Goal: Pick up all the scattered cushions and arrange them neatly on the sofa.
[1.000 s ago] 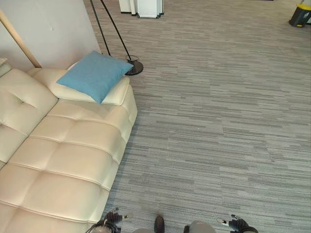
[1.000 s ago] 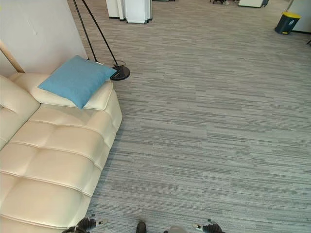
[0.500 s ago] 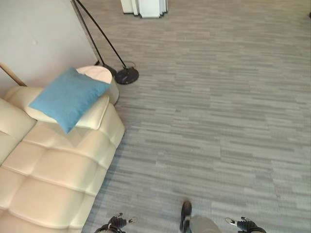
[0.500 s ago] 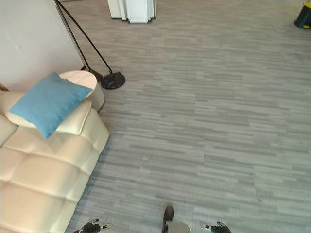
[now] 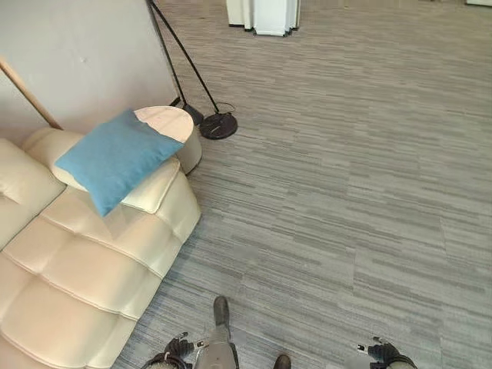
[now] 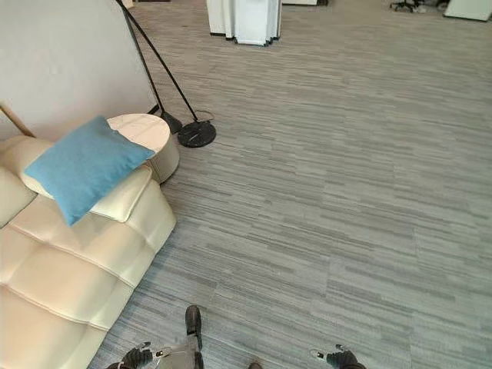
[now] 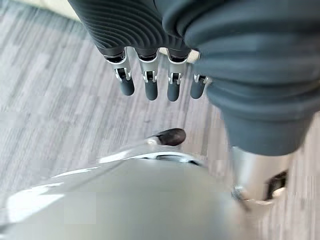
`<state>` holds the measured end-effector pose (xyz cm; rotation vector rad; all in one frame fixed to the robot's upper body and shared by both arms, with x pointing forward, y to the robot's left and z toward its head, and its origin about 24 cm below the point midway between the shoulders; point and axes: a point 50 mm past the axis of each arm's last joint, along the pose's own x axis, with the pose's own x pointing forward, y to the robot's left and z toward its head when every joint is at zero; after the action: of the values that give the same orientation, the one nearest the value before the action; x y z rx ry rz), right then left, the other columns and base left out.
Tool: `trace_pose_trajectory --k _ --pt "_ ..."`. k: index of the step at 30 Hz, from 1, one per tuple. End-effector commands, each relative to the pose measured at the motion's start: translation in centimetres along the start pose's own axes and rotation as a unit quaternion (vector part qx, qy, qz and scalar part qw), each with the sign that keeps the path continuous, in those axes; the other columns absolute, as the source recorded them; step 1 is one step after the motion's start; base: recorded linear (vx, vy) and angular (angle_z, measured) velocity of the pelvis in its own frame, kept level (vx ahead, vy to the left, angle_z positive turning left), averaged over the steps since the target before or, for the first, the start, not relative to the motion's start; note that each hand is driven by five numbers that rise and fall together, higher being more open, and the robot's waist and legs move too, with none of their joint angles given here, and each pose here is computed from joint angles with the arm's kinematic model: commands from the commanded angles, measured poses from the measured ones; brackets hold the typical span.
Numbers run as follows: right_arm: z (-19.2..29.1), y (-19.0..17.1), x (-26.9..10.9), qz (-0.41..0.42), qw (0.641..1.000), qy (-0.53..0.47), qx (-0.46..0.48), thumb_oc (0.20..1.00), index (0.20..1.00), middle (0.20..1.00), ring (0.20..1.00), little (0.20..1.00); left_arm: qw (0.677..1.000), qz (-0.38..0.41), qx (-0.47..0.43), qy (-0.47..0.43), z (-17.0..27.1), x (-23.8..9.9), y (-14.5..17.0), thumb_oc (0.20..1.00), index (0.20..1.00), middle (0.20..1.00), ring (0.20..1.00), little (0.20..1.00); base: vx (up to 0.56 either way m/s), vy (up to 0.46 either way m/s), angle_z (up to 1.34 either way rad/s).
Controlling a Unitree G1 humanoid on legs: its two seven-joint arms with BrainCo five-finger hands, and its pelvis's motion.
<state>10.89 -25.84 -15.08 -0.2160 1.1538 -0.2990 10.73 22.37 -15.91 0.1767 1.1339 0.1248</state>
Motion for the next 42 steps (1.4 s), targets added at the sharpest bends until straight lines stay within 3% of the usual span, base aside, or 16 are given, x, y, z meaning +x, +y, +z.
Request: trace_pose_trajectory --k 1,8,19,28,34,42 --pt "-0.2 -1.2 0.0 -0.02 1.0 0.003 -0.002 1.0 1.0 1.0 1.0 1.0 1.0 0.028 -0.011 0.005 -0.3 -0.1 1.5 1.0 1.0 1.0 1.0 1.0 0.2 0.142 0.11" --pt "-0.8 1.1 -0.2 0.021 1.0 0.011 -0.003 1.0 1.0 1.0 1.0 1.0 0.999 0.041 0.004 0.036 -2.0 -0.4 2.8 1.0 1.0 1.0 1.0 1.0 0.33 0.238 0.15" --pt "0.5 1.7 -0.1 0.029 0.999 -0.011 0.02 1.0 1.0 1.0 1.0 1.0 0.999 0.049 0.006 -0.007 1.1 0.1 3.7 1.0 1.0 1.0 1.0 1.0 0.24 0.111 0.58" --pt "-0.5 0.9 -0.2 0.015 0.999 0.009 0.05 1.0 1.0 1.0 1.0 1.0 0.999 0.038 0.019 -0.017 1.8 0.3 2.8 1.0 1.0 1.0 1.0 1.0 0.32 -0.129 0.44" --pt "-1.8 0.2 -0.3 0.012 0.999 0.023 0.041 1.0 1.0 1.0 1.0 1.0 0.999 0.029 0.014 0.007 0.0 0.0 2.4 1.0 1.0 1.0 1.0 1.0 0.35 -0.267 0.42" --pt "0.2 -0.8 0.0 0.004 1.0 -0.012 0.02 1.0 1.0 1.0 1.0 1.0 0.999 0.025 -0.027 0.007 -0.2 0.0 1.6 1.0 1.0 1.0 1.0 1.0 0.24 -0.357 -0.07"
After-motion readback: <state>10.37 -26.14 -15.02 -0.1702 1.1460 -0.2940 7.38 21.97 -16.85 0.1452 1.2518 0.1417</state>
